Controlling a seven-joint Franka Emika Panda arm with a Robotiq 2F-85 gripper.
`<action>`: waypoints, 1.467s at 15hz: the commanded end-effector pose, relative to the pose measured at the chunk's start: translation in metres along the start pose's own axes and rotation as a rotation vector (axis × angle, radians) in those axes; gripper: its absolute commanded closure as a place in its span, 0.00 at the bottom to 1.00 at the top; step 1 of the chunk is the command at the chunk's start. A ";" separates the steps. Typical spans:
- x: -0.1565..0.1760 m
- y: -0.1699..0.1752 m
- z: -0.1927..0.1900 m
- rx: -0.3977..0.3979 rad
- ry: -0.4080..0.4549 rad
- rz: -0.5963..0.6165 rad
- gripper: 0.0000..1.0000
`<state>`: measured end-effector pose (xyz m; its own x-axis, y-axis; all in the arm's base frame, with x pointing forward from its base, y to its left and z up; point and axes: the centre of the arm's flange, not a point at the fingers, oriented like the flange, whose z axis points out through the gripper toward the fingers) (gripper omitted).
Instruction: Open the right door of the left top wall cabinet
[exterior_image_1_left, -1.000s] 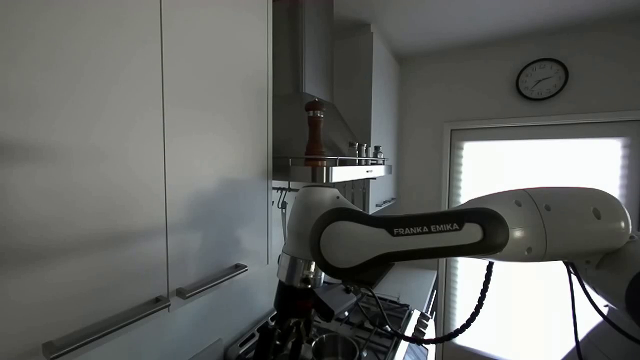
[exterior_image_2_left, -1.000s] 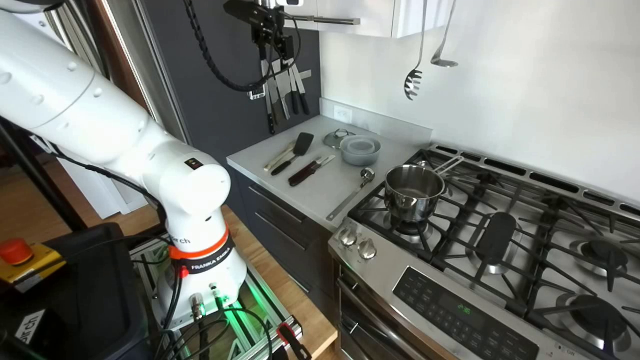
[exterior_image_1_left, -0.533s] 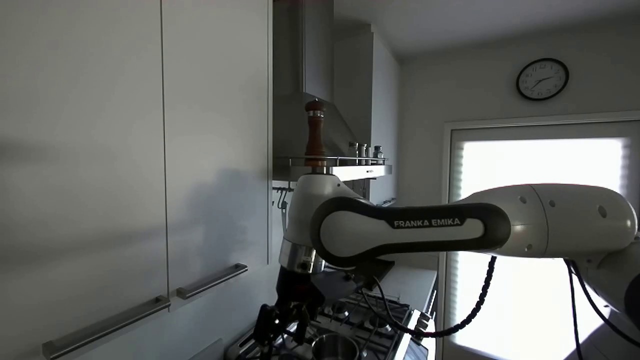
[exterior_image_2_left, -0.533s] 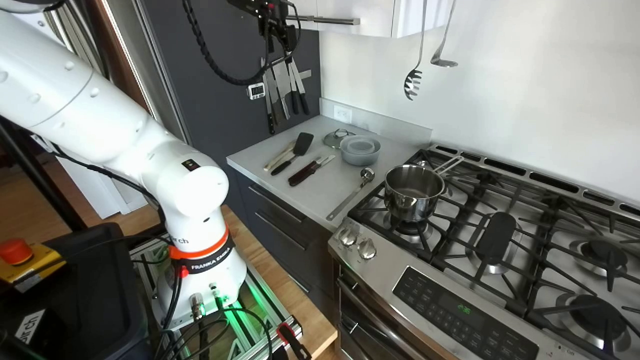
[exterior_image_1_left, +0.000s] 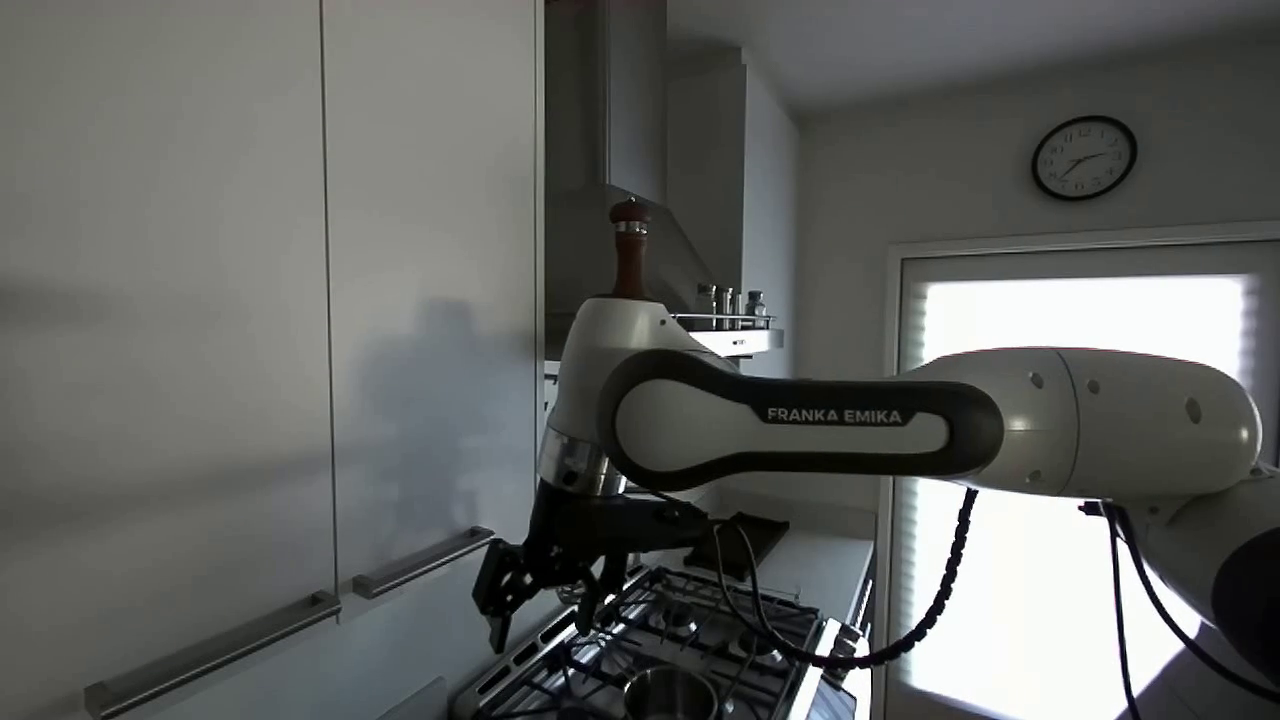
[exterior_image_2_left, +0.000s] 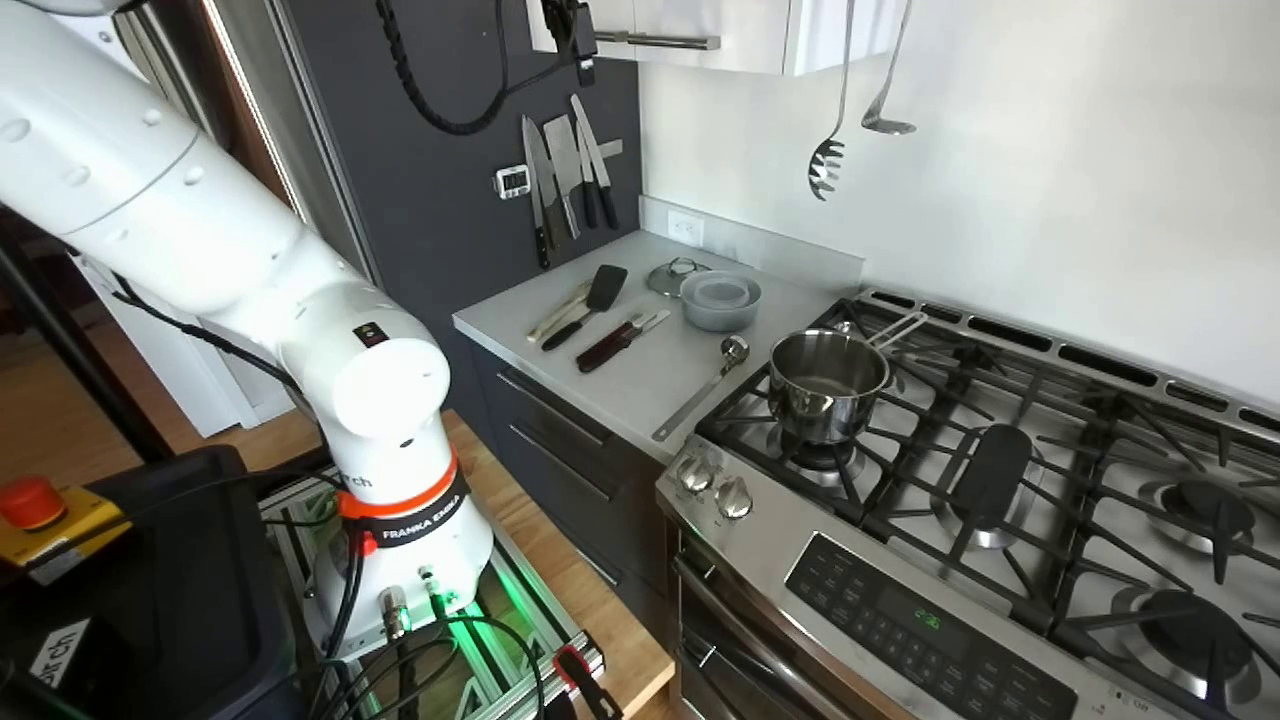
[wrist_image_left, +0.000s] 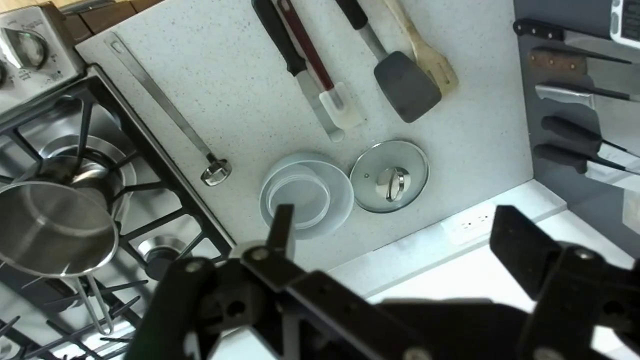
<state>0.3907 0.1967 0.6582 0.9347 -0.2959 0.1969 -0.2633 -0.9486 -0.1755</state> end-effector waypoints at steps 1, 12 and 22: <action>0.000 0.000 0.000 0.000 0.000 0.000 0.00; 0.053 -0.014 0.021 0.225 0.205 0.487 0.00; 0.078 -0.016 0.037 0.353 0.250 0.742 0.00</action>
<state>0.4734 0.1920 0.6506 0.5108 -0.8490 0.1353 -0.6416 -0.4813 -0.5972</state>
